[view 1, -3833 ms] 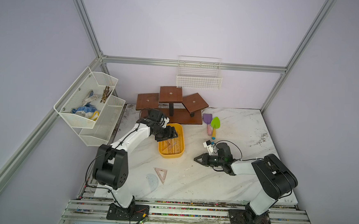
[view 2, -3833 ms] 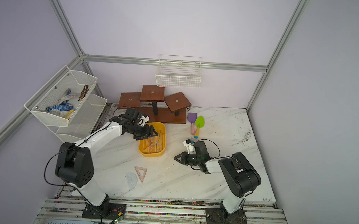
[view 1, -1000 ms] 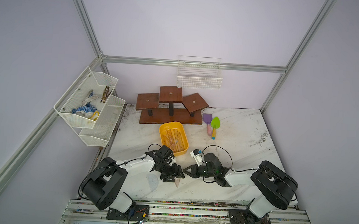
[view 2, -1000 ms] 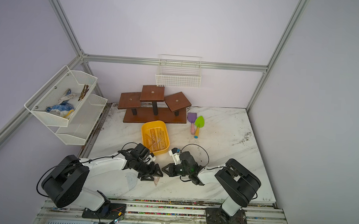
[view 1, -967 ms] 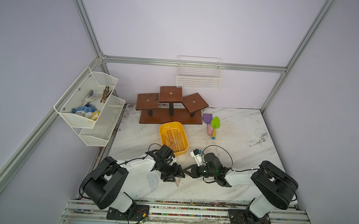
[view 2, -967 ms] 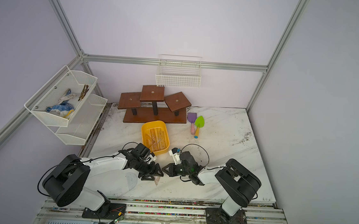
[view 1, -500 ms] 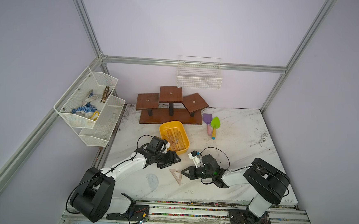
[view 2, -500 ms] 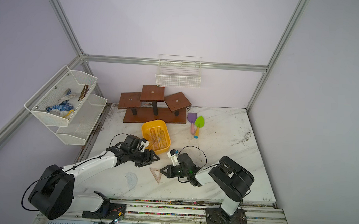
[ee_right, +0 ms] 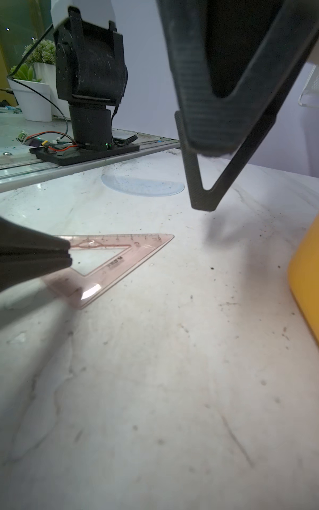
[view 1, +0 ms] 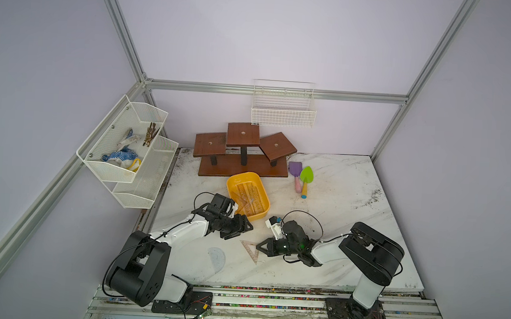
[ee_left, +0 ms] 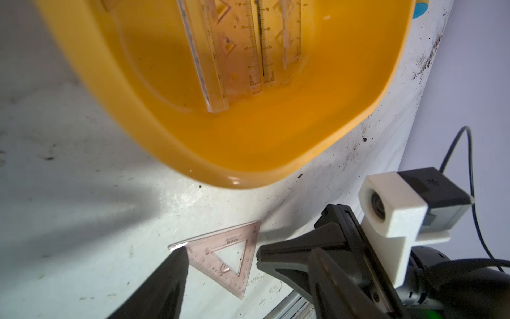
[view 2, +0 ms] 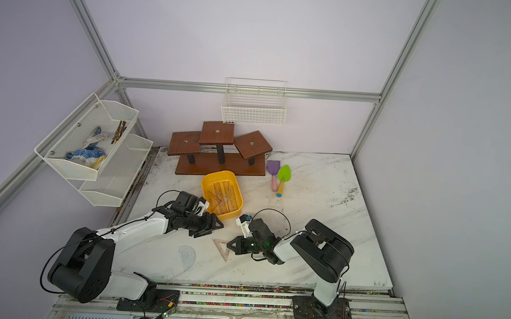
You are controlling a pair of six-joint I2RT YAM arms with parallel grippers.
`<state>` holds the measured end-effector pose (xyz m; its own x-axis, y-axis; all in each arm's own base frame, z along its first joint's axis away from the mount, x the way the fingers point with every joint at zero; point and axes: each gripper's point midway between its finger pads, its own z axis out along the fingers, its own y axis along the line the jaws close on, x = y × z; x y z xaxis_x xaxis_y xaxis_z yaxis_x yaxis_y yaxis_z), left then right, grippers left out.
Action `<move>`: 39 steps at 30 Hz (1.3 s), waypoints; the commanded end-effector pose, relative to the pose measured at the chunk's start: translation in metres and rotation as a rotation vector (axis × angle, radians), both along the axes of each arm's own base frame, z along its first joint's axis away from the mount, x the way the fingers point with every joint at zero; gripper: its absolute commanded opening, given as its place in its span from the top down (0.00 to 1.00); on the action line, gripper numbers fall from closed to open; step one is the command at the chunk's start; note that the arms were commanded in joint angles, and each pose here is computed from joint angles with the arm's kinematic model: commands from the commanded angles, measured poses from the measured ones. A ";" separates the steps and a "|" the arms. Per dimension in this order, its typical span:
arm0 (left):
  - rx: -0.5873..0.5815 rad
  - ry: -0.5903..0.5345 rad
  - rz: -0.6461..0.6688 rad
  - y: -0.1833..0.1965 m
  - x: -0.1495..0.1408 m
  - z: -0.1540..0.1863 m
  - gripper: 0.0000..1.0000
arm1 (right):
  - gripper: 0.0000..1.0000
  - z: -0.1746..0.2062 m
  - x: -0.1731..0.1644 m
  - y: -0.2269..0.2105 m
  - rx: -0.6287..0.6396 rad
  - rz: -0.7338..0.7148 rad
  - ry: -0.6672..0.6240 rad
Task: Put the scattered rulers into the storage box
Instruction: Pick up the ruler from the center of the board.
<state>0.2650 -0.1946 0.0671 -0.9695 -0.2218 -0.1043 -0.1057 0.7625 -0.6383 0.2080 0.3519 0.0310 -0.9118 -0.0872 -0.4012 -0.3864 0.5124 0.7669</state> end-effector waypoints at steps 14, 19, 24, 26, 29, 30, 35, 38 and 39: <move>-0.020 0.065 -0.026 -0.005 -0.015 -0.026 0.26 | 1.00 -0.023 -0.006 -0.008 -0.064 0.010 0.005; -0.024 0.083 -0.034 -0.010 -0.021 -0.032 0.28 | 1.00 -0.027 -0.008 -0.011 -0.073 0.009 0.008; -0.029 0.095 -0.045 -0.016 -0.026 -0.034 0.36 | 1.00 -0.028 -0.007 -0.013 -0.074 0.006 0.009; -0.030 0.095 -0.050 -0.018 -0.027 -0.035 0.41 | 1.00 -0.028 -0.007 -0.013 -0.073 0.006 0.010; -0.034 0.093 -0.053 -0.020 -0.028 -0.035 0.53 | 1.00 -0.029 -0.007 -0.013 -0.074 0.007 0.011; -0.035 0.094 -0.054 -0.020 -0.028 -0.035 0.58 | 1.00 -0.029 -0.008 -0.013 -0.074 0.008 0.012; -0.061 0.091 -0.065 -0.023 -0.030 -0.028 0.92 | 1.00 -0.024 -0.006 -0.012 -0.065 0.009 0.004; -0.082 0.071 -0.080 -0.026 -0.030 -0.011 1.00 | 1.00 -0.009 -0.002 -0.012 -0.044 0.017 -0.014; -0.090 0.058 -0.090 -0.027 -0.029 -0.002 1.00 | 1.00 0.000 0.001 -0.012 -0.030 0.018 -0.031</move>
<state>0.2359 -0.2151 0.0422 -0.9852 -0.1714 -0.0042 -0.1245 0.7321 -0.6697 0.2101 0.3474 0.0274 -0.9020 -0.0976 -0.4206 -0.4074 0.5154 0.7539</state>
